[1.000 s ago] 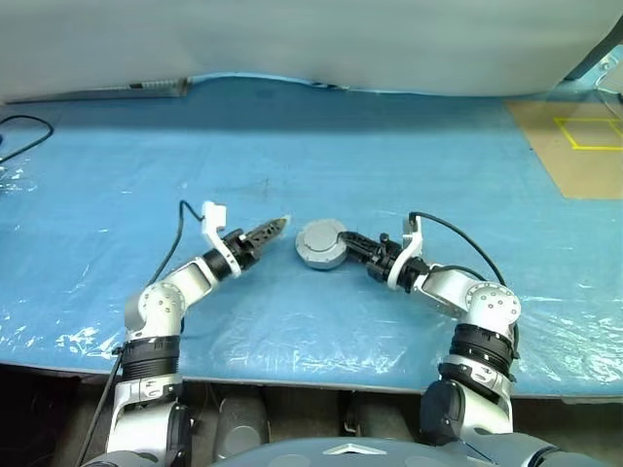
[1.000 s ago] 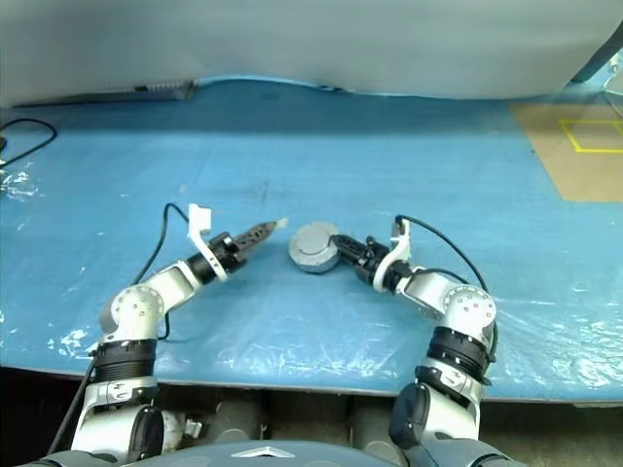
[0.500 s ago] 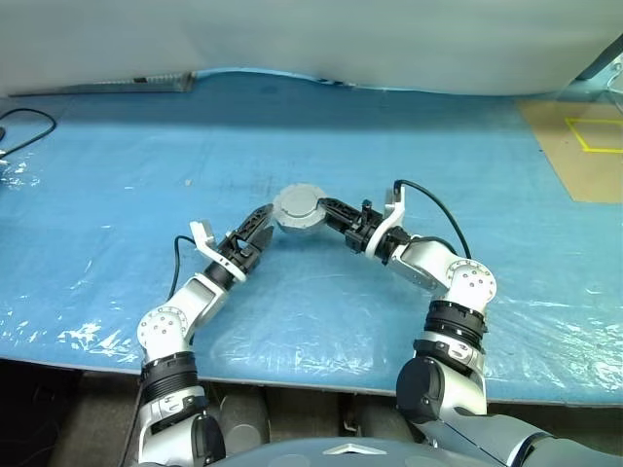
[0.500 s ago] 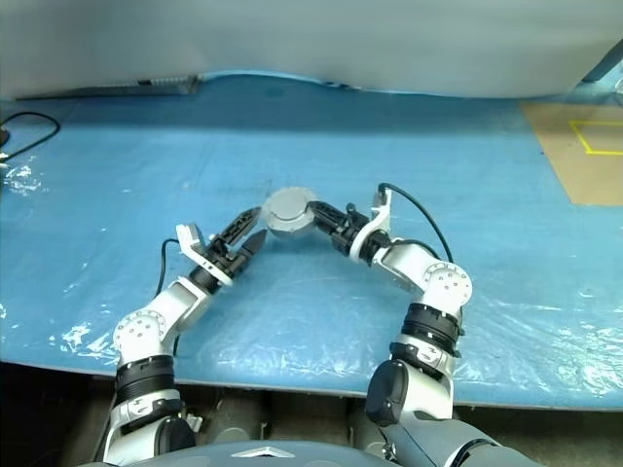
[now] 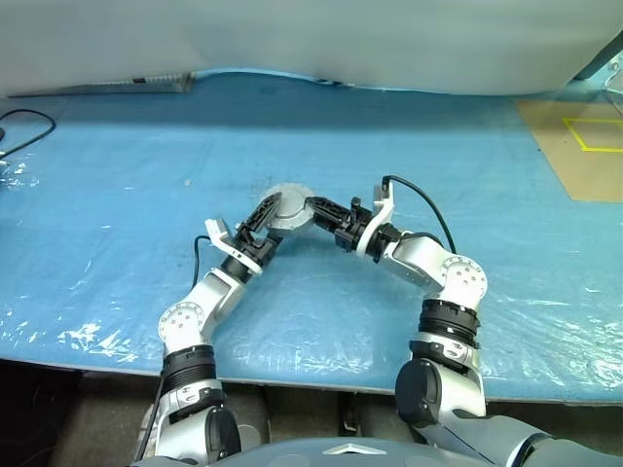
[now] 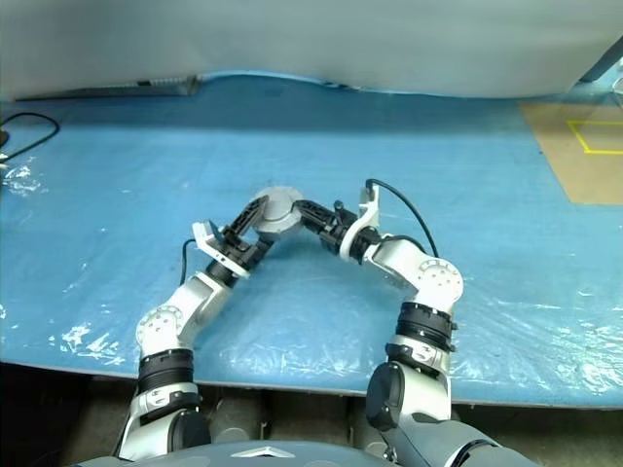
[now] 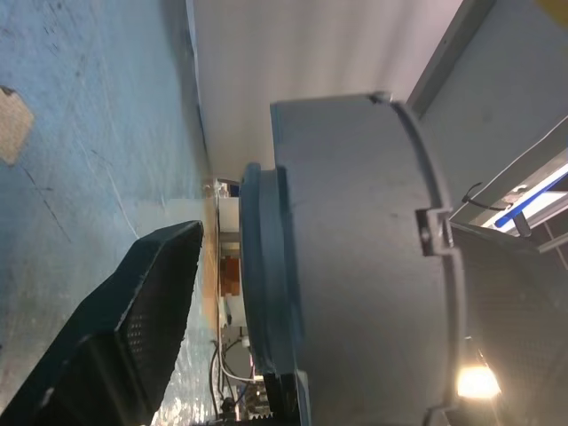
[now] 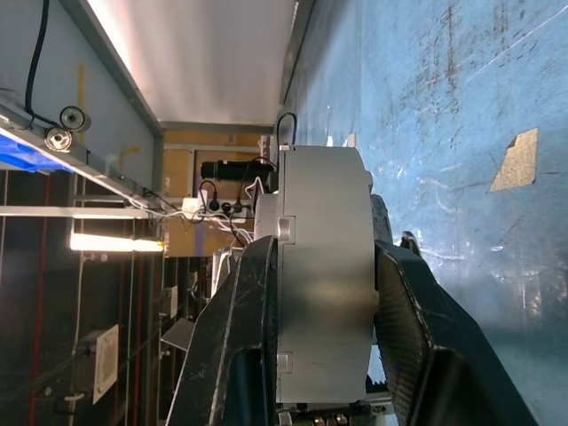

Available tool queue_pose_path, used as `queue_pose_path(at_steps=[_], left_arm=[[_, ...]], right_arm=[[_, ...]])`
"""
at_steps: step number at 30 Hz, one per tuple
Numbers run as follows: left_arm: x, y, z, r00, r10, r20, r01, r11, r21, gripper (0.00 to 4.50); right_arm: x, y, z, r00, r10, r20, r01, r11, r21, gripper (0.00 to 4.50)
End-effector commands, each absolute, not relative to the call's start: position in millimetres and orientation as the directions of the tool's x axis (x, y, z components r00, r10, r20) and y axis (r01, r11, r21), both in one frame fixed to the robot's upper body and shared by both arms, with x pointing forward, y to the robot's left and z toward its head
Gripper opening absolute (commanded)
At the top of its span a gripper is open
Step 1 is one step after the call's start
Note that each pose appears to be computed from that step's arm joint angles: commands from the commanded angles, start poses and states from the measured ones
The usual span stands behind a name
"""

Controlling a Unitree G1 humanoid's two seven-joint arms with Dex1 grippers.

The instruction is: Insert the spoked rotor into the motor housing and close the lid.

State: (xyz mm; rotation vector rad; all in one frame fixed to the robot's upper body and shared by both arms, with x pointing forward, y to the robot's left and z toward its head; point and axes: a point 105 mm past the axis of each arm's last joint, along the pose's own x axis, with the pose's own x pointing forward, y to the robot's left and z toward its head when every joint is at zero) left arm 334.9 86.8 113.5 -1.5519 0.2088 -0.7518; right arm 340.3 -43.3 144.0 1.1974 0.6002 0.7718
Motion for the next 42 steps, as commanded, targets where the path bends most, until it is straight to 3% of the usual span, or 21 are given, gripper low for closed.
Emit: queue_pose_path(at_steps=[1, 4, 7, 13, 17, 21, 25, 28, 33, 38, 42], left_arm=[[332, 84, 126, 0.732, -0.561, 0.387, 0.339, -0.192, -0.921, 3.53], [330, 86, 130, 0.726, -0.560, 0.399, 0.349, -0.200, -0.915, 2.49], [331, 88, 131, 0.726, -0.559, 0.400, 0.353, -0.197, -0.915, 2.41], [340, 94, 134, 0.738, -0.548, 0.394, 0.366, -0.166, -0.916, 2.41], [355, 107, 137, 0.762, -0.522, 0.383, 0.381, -0.117, -0.917, 2.41], [377, 125, 135, 0.808, -0.485, 0.334, 0.367, -0.029, -0.930, 2.41], [406, 141, 128, 0.866, -0.436, 0.245, 0.300, 0.062, -0.952, 2.41], [433, 148, 129, 0.902, -0.399, 0.163, 0.244, 0.160, -0.957, 2.41], [458, 150, 134, 0.941, -0.327, 0.091, 0.189, 0.281, -0.941, 2.41], [466, 143, 136, 0.954, -0.294, 0.051, 0.151, 0.327, -0.933, 2.41], [467, 140, 120, 0.962, -0.268, -0.056, 0.051, 0.377, -0.925, 2.41]], right_arm=[[335, -38, 165, 0.578, 0.811, 0.093, -0.281, 0.091, 0.955, 1.12], [334, -38, 162, 0.575, 0.815, 0.071, -0.292, 0.123, 0.948, 1.12], [332, -37, 164, 0.568, 0.818, 0.088, -0.315, 0.117, 0.942, 1.12], [332, -39, 167, 0.570, 0.814, 0.110, -0.326, 0.101, 0.940, 3.19], [340, -53, 163, 0.628, 0.773, 0.090, -0.309, 0.141, 0.941, 4.50], [343, -68, 157, 0.675, 0.737, 0.009, -0.423, 0.378, 0.824, 4.50], [335, -67, 145, 0.677, 0.733, -0.072, -0.587, 0.596, 0.549, 4.50], [333, -63, 128, 0.705, 0.697, -0.133, -0.668, 0.715, 0.206, 4.50], [328, -54, 111, 0.705, 0.693, -0.149, -0.708, 0.678, -0.196, 4.50], [327, -53, 104, 0.709, 0.690, -0.142, -0.702, 0.676, -0.222, 4.50], [327, -54, 101, 0.716, 0.682, -0.149, -0.696, 0.680, -0.231, 4.50]])
